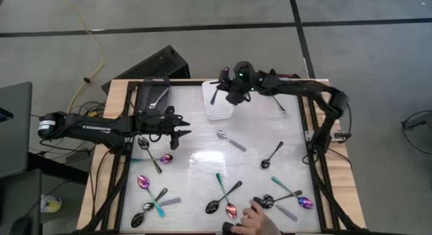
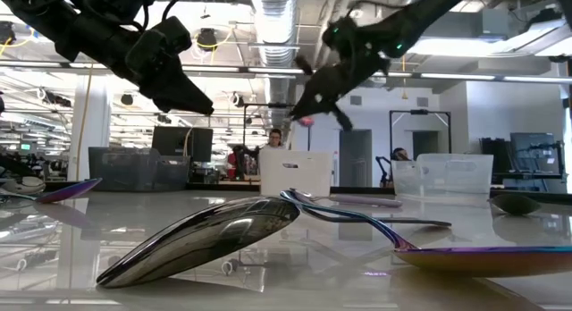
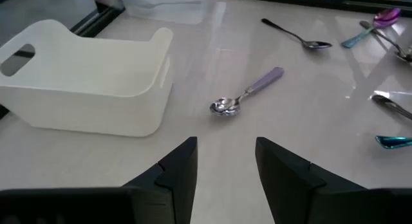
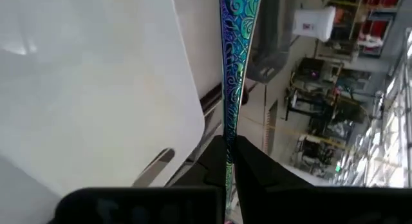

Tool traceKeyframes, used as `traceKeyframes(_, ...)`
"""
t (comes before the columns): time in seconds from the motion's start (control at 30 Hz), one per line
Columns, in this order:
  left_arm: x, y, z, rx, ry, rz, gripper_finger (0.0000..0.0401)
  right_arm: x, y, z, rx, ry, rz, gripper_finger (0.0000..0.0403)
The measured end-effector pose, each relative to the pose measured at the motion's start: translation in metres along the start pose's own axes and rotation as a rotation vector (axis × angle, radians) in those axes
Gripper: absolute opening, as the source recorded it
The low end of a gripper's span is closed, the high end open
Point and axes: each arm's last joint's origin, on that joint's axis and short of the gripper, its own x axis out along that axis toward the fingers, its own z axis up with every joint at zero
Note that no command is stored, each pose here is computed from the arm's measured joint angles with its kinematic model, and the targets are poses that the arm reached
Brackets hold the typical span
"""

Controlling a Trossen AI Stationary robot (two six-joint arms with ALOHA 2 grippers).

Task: Sort silverware by color (type)
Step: Put the blue spoon into the transparent bin

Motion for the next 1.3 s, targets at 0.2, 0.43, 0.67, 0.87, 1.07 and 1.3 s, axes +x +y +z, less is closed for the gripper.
traceKeyframes(0.2, 0.000, 0.000, -0.001, -0.028, 0.006, 0.008, 0.0142, 0.030, -0.003, -0.011, 0.002, -0.023, 0.115, 0.0036)
traceKeyframes(0.43, 0.000, 0.000, -0.001, -0.014, 0.010, 0.008, 0.0142, 0.035, -0.007, -0.004, 0.104, -0.063, 0.269, 0.0036)
traceKeyframes(0.67, 0.000, 0.000, -0.001, 0.010, 0.009, 0.008, 0.0142, 0.034, -0.004, -0.007, 0.123, -0.060, 0.291, 0.0036)
traceKeyframes(0.87, 0.000, 0.000, -0.001, 0.010, 0.008, 0.008, 0.0142, 0.033, -0.002, -0.010, 0.168, -0.066, 0.301, 0.0036)
traceKeyframes(1.07, 0.000, 0.000, -0.001, 0.010, 0.007, 0.008, 0.0142, 0.033, -0.001, -0.010, 0.191, -0.067, 0.303, 0.0036)
traceKeyframes(1.3, 0.000, 0.000, -0.001, 0.002, 0.008, 0.005, 0.0142, 0.049, 0.010, -0.010, 0.170, -0.035, 0.326, 0.0039)
